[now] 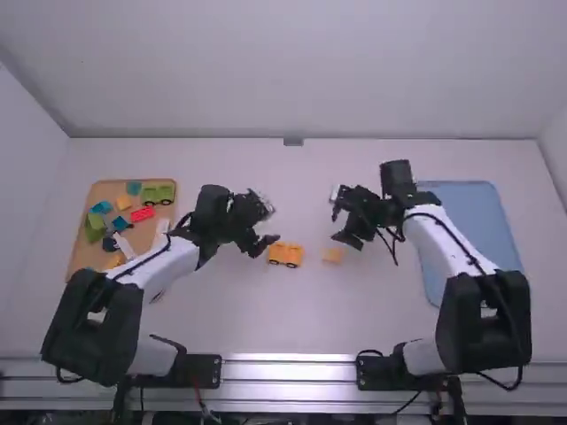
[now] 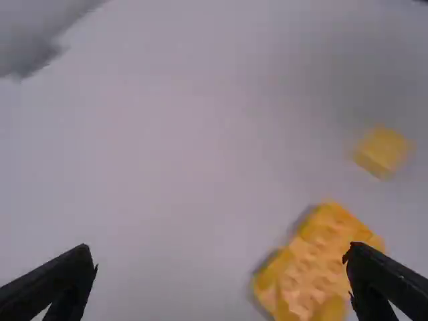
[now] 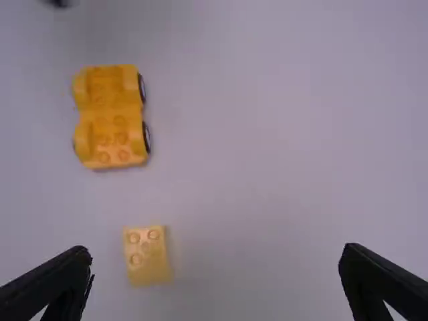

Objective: Assemble lego blocks to make yellow taxi

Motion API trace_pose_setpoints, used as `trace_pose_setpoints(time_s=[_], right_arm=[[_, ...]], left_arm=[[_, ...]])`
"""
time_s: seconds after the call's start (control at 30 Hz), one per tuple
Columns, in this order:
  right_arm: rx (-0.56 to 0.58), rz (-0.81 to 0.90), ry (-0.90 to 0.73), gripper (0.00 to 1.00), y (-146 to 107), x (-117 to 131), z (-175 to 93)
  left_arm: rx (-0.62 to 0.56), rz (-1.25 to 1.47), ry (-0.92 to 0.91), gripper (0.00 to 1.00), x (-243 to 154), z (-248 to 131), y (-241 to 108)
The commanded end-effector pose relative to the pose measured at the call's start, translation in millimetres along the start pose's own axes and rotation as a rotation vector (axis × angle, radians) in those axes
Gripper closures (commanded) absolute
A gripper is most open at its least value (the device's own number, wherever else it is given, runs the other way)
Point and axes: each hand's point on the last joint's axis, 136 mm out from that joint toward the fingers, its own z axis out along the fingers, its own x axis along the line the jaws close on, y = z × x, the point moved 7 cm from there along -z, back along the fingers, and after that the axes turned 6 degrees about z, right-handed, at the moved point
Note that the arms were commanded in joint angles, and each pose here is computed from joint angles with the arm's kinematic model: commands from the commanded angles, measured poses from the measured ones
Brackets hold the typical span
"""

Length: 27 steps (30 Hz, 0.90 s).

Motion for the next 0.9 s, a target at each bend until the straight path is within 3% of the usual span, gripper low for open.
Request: trace_pose_setpoints(time_s=[0.0,0.13,0.3,0.5,0.63,0.87], right_arm=[[-0.146,0.111,0.11,0.01,-10.7,10.4,6.1],[-0.218,0.09,0.098,0.01,-32.5,15.4,14.9],[-0.373,0.008,0.136,0.01,-49.6,42.1,30.5],[-0.404,0.026,0.093,0.01,-73.0,55.9,37.4],[-0.349,0.044,0.114,0.01,-89.6,67.8,51.2],[-0.378,0.074,0.099,0.04,-104.1,40.5,67.1]], left_arm=[[-0.238,0.36,-0.281,0.01,-29.8,6.2,9.3],[-0.293,0.393,-0.39,0.01,-40.2,17.5,-2.8],[-0.297,0.359,-0.442,0.01,-39.0,36.5,-16.0],[-0.3,0.379,-0.481,0.01,-31.8,47.1,-28.0],[-0.281,0.335,-0.462,0.01,-18.7,39.7,-34.5],[-0.321,0.291,-0.465,0.01,-18.6,32.0,-42.0]])
